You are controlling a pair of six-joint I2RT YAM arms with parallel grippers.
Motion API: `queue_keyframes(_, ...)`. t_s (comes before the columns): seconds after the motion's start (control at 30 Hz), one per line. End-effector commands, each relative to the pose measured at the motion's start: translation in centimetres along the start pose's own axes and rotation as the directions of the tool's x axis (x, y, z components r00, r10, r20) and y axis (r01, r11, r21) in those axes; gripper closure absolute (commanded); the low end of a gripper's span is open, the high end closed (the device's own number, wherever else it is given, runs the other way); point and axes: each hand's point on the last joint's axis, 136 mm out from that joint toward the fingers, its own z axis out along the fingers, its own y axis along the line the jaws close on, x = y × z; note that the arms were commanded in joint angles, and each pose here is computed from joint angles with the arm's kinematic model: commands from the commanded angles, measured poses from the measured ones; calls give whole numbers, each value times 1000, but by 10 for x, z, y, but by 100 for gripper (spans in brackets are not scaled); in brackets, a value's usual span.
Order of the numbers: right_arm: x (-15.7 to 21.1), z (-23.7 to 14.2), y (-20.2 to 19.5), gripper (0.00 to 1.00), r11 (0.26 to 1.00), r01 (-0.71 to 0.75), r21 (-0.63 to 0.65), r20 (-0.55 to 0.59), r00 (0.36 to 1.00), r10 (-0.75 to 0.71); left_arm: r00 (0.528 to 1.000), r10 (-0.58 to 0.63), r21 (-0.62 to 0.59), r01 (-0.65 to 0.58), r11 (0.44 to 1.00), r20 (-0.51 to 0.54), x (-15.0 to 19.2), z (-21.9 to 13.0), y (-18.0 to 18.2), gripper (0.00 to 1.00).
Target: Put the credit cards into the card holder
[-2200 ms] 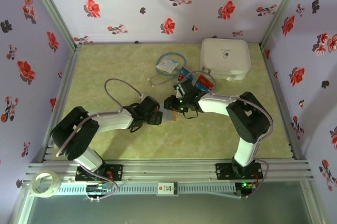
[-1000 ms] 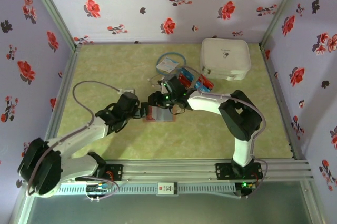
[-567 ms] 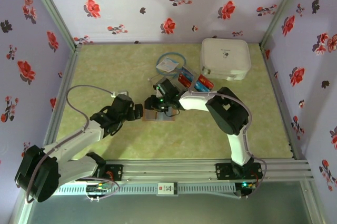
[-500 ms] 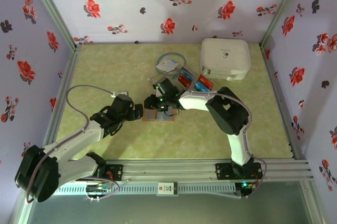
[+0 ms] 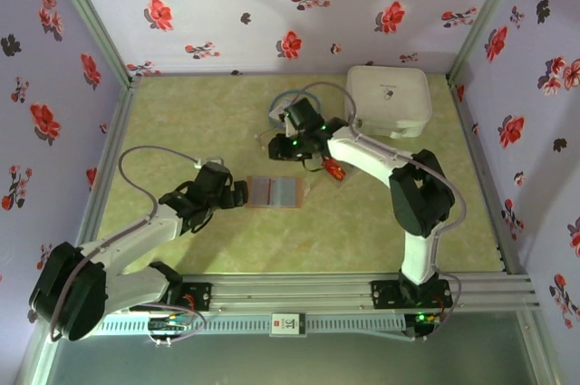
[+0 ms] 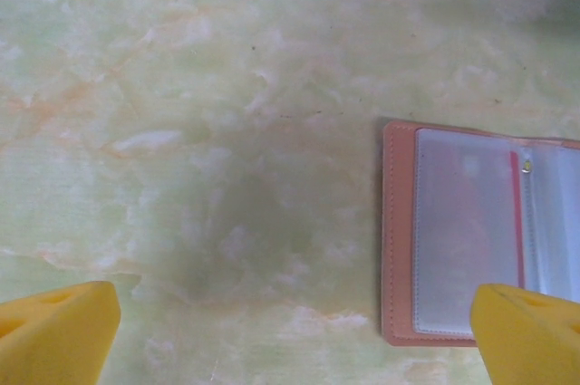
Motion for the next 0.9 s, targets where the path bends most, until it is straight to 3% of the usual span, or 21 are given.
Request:
queue_keyframes(0.0, 6, -25, -49, 65, 957, 159, 243, -93, 986, -140, 1000, 3, 18, -3, 1000, 13, -13, 1, -8, 0)
queue_keyframes(0.2, -2, -22, -76, 66, 872, 320, 370, -220, 942, -252, 1000, 18, 20, -18, 1000, -4, -17, 9, -16, 0)
queue_keyframes(0.4, -2, -6, -87, 68, 819, 409, 403, -323, 901, -291, 999, 32, 17, -31, 999, -17, -17, 17, -19, 0)
queue_keyframes(0.87, -6, 18, -106, 67, 729, 495, 473, -400, 858, -324, 999, 44, 21, -43, 999, -30, -17, 25, -23, 0)
